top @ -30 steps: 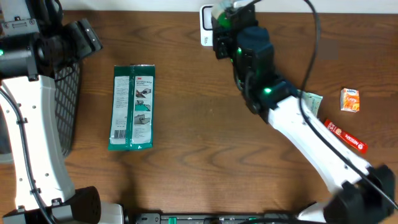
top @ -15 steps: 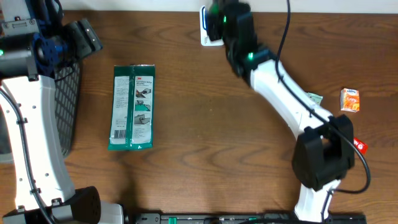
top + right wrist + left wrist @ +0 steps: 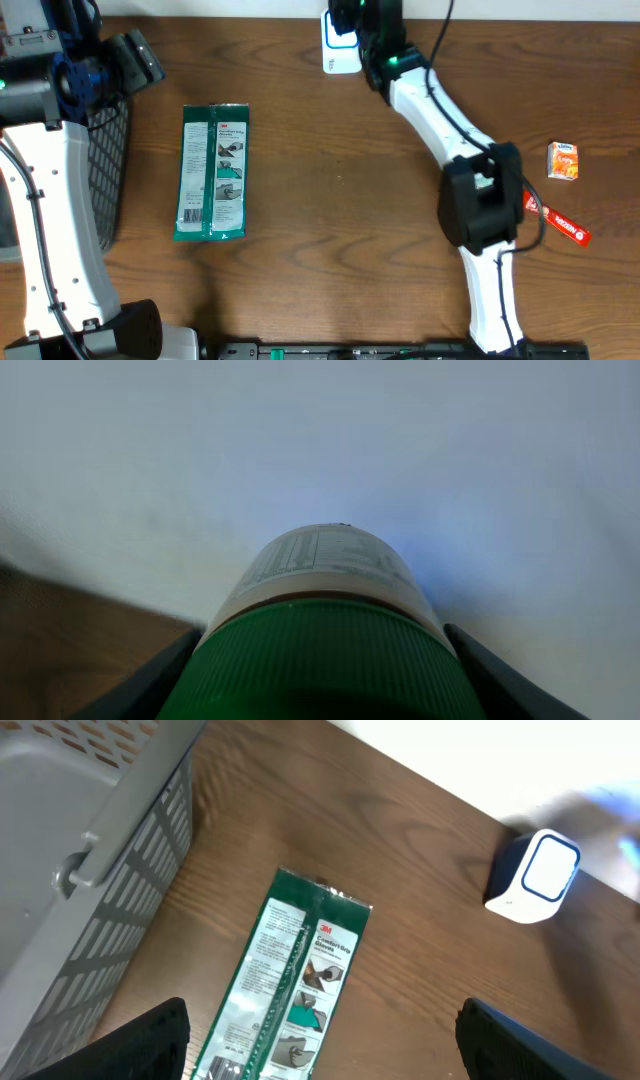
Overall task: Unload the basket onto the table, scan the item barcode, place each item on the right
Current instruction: 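Carry the tub up to the white scanner window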
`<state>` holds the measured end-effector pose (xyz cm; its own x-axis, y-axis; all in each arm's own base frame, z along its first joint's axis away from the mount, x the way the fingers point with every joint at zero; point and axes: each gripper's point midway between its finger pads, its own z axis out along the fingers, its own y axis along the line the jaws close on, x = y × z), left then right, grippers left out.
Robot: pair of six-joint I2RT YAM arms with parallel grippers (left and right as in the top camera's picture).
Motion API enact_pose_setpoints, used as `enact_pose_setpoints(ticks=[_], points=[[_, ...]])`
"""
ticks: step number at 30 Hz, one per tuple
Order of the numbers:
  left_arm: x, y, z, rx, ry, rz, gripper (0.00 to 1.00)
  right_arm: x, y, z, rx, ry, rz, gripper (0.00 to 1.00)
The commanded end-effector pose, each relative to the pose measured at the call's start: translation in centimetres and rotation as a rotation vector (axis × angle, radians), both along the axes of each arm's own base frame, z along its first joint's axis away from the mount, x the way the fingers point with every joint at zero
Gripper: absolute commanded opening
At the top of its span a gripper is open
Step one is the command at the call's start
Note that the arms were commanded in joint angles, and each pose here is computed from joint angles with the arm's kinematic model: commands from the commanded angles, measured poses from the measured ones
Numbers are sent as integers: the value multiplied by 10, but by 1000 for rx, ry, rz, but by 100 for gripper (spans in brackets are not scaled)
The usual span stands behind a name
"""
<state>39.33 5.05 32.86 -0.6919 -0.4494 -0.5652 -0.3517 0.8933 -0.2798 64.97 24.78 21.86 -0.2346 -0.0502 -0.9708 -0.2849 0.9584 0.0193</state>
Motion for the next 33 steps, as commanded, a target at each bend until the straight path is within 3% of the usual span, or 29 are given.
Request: enact_pose_setpoints(ticks=[1,14,21,33], points=[[0,0,1,1,0,-7,85,10,3,-8,-3,-37,-5,1],[0,0,0,1,0,-7,85,21,11,-60,-92,-56,16,1],[0,0,1,1,0,-7,85,21,12,-64,-201,-84,22,1],[0,0,0,1,0,-7,85,24,5,-59,-157,-90,-32,1]])
